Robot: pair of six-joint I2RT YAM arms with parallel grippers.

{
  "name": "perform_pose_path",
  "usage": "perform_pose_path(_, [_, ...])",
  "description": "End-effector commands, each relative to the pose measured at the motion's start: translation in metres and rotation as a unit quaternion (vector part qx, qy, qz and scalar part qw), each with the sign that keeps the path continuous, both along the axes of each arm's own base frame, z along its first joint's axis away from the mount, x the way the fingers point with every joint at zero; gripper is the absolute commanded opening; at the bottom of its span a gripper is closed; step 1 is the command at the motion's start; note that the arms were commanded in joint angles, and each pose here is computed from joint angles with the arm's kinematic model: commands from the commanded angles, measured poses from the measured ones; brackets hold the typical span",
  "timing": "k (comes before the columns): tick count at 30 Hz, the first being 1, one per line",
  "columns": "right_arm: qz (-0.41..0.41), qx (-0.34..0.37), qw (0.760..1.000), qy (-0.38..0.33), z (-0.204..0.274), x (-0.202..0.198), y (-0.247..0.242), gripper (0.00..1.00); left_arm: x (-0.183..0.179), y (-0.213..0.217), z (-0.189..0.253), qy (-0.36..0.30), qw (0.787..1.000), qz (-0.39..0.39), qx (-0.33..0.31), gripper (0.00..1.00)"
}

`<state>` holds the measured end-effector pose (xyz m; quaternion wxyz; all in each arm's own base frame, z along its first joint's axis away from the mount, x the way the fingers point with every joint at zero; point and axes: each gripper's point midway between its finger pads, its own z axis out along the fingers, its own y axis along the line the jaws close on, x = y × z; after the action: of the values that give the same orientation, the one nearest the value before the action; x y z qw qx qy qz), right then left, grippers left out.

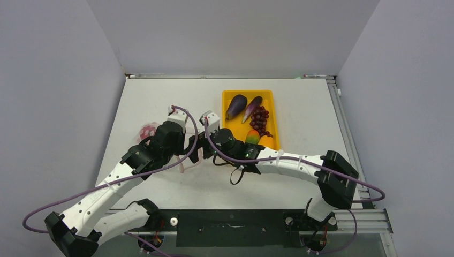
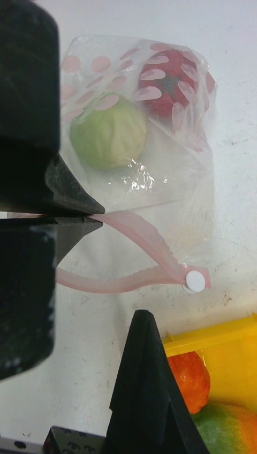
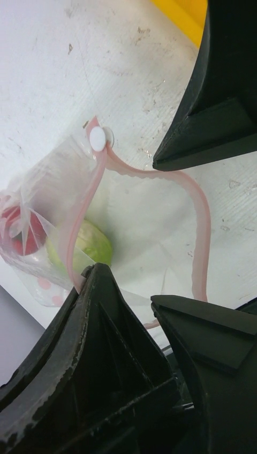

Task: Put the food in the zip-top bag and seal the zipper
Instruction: Place the fake vegetable in the zipper food storage bag, then adjust the zipper food storage bag at the center of the board.

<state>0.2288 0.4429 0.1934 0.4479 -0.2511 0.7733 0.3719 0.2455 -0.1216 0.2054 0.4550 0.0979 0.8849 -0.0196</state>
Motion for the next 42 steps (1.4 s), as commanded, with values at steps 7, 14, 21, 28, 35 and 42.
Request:
perform_pose_path(7, [-0.076, 0.018, 0.997, -0.026, 0.015, 0.014, -0.027, 0.82, 0.006, -0.005, 0.010, -0.019, 1.000, -0.001, -0.020, 0.00])
perform_pose_path(14, [-0.092, 0.007, 0.996, -0.017, 0.001, 0.025, -0.026, 0.76, 0.005, -0.005, 0.009, -0.018, 1.000, -0.002, -0.020, 0.00])
perform_pose_path(21, [-0.091, 0.008, 0.996, 0.004, -0.015, 0.031, -0.019, 0.69, 0.005, -0.005, 0.010, -0.019, 1.000, -0.002, -0.021, 0.00])
perform_pose_path(28, [-0.086, 0.025, 0.995, 0.038, -0.031, 0.037, -0.011, 0.65, 0.005, -0.005, 0.011, -0.021, 1.000, -0.002, -0.023, 0.00])
perform_pose_path(35, [-0.076, 0.041, 0.994, 0.067, -0.044, 0.040, -0.001, 0.56, 0.005, -0.004, 0.012, -0.022, 0.999, -0.001, -0.023, 0.00])
perform_pose_path(42, [-0.054, 0.055, 0.993, 0.093, -0.053, 0.034, 0.009, 0.45, 0.004, -0.004, 0.014, -0.025, 0.999, 0.000, -0.025, 0.00])
